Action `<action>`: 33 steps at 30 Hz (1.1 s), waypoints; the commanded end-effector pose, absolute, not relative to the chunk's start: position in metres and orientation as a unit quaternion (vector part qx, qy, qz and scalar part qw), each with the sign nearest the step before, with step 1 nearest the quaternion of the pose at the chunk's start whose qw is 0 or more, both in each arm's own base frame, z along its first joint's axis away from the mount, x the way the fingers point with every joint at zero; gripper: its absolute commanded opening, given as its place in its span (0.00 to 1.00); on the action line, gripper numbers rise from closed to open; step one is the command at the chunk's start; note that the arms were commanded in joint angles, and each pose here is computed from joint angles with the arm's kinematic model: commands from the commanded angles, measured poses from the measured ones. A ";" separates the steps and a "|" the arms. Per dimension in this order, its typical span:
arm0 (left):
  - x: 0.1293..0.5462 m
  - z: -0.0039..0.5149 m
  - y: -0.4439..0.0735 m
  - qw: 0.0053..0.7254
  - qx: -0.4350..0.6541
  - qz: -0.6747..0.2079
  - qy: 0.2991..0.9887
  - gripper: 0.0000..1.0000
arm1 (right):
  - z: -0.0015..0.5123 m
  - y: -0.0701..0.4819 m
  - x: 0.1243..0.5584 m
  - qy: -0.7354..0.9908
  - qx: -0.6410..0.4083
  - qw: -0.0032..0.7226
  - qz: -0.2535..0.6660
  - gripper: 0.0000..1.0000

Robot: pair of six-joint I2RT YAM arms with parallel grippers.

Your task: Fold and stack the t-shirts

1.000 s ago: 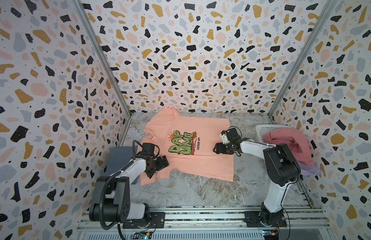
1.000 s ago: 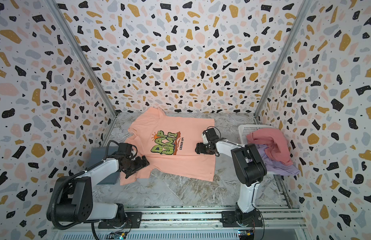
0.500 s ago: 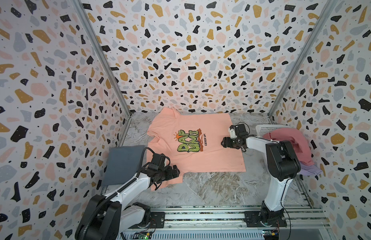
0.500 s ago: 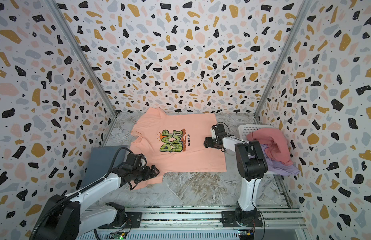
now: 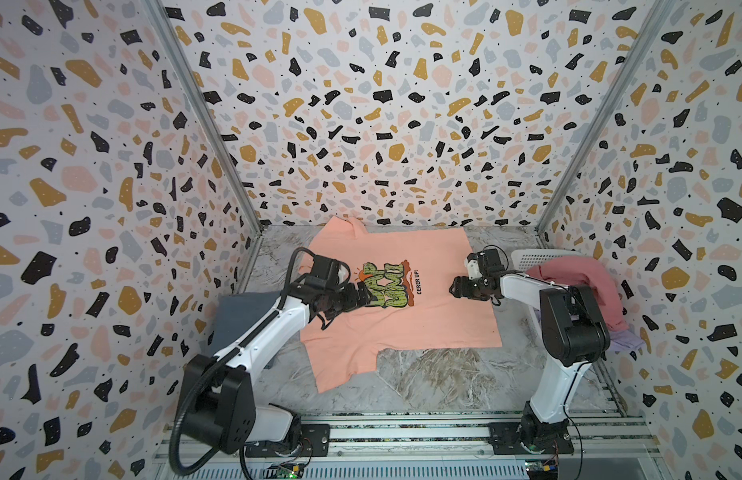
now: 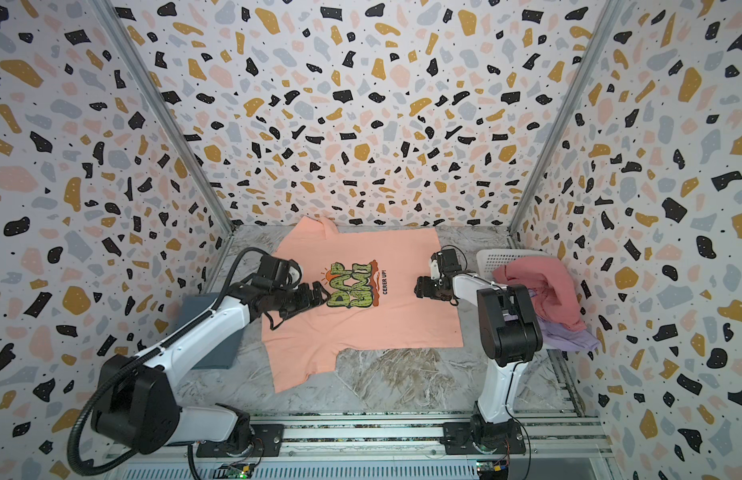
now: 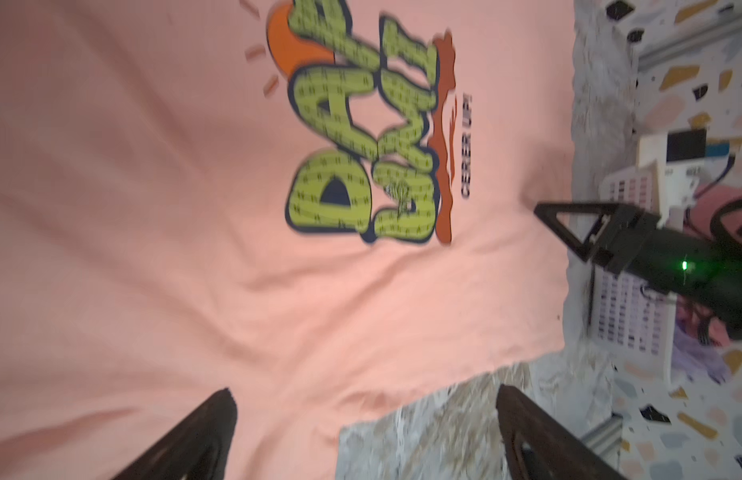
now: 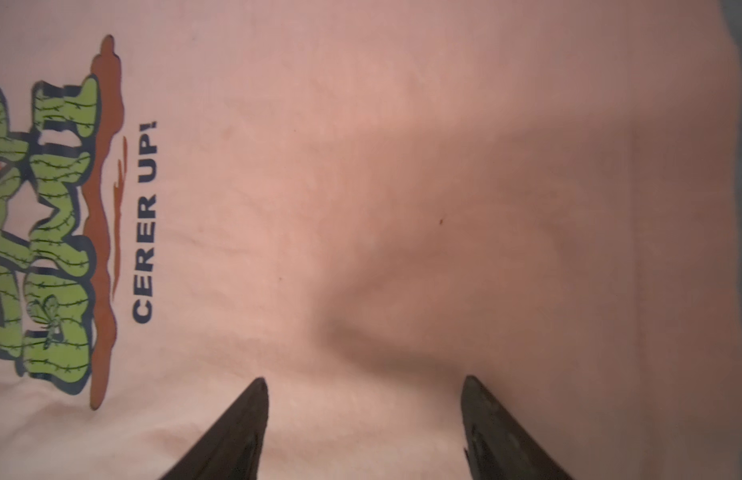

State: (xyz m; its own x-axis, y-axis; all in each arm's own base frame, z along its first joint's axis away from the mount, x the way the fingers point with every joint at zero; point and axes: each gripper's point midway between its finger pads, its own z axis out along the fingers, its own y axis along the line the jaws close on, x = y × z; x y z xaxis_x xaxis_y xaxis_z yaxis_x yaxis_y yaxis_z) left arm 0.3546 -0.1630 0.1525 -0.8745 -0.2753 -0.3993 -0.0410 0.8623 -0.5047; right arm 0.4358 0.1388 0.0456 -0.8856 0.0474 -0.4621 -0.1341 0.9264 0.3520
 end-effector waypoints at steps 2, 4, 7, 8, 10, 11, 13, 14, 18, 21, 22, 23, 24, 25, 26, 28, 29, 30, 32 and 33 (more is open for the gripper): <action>0.422 0.139 -0.149 0.278 -0.102 -0.177 0.939 0.98 | 0.074 0.157 0.475 0.936 -0.019 0.266 0.231 0.73; 0.446 0.130 -0.151 0.281 -0.098 -0.161 0.941 0.98 | 0.077 0.163 0.488 0.932 -0.017 0.272 0.240 0.73; 0.465 0.104 -0.145 0.270 -0.119 -0.144 0.944 0.98 | 0.073 0.165 0.497 0.932 -0.020 0.271 0.242 0.73; 0.466 0.096 -0.143 0.261 -0.128 -0.146 0.946 0.97 | 0.070 0.164 0.498 0.933 -0.022 0.267 0.239 0.73; 0.465 0.092 -0.139 0.261 -0.139 -0.155 0.942 0.97 | 0.062 0.163 0.496 0.938 -0.028 0.257 0.232 0.73; 0.462 0.094 -0.135 0.268 -0.145 -0.158 0.939 0.97 | 0.058 0.161 0.494 0.940 -0.028 0.253 0.228 0.73; 0.454 0.101 -0.126 0.279 -0.156 -0.163 0.933 0.97 | 0.050 0.159 0.489 0.942 -0.028 0.246 0.226 0.73; 0.449 0.104 -0.119 0.284 -0.164 -0.162 0.931 0.98 | 0.045 0.158 0.485 0.944 -0.026 0.239 0.226 0.73; 0.424 0.102 -0.095 0.287 -0.190 -0.153 0.926 0.98 | 0.030 0.157 0.473 0.949 -0.023 0.219 0.227 0.73; 0.407 0.085 -0.077 0.276 -0.215 -0.146 0.925 0.98 | 0.022 0.157 0.466 0.951 -0.020 0.208 0.229 0.73; 0.403 0.081 -0.073 0.274 -0.220 -0.148 0.925 0.98 | 0.021 0.157 0.465 0.951 -0.020 0.207 0.229 0.73; 0.399 0.076 -0.069 0.271 -0.226 -0.147 0.924 0.98 | 0.019 0.157 0.463 0.952 -0.020 0.204 0.228 0.73; 0.397 0.071 -0.067 0.271 -0.229 -0.144 0.924 0.99 | 0.019 0.156 0.463 0.952 -0.020 0.203 0.227 0.73; 0.395 0.067 -0.064 0.269 -0.231 -0.142 0.924 0.99 | 0.018 0.156 0.461 0.953 -0.021 0.201 0.226 0.73; 0.392 0.061 -0.062 0.264 -0.234 -0.137 0.925 0.99 | 0.017 0.155 0.461 0.953 -0.021 0.200 0.225 0.73; 0.386 0.047 -0.056 0.249 -0.244 -0.125 0.929 0.99 | 0.015 0.154 0.458 0.955 -0.024 0.195 0.223 0.73; 0.381 0.040 -0.053 0.240 -0.249 -0.119 0.931 0.99 | 0.014 0.154 0.456 0.956 -0.025 0.192 0.222 0.73; 0.375 0.034 -0.049 0.235 -0.257 -0.114 0.930 0.99 | 0.013 0.153 0.454 0.957 -0.026 0.189 0.219 0.73; 0.363 0.026 -0.043 0.223 -0.269 -0.106 0.931 0.99 | 0.010 0.150 0.448 0.959 -0.027 0.182 0.214 0.74; 0.355 0.023 -0.039 0.217 -0.275 -0.100 0.931 0.99 | 0.008 0.149 0.444 0.961 -0.027 0.175 0.210 0.73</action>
State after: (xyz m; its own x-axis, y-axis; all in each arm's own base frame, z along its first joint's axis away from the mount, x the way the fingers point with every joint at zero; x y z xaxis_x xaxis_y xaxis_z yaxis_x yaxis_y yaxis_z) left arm 0.3698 -0.0521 0.0334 -0.7710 -0.5213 -0.3658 -0.4133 0.8466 -0.3354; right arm 0.4864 0.1620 0.0410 -0.8606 0.0411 -0.5076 -0.2043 0.8852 0.4180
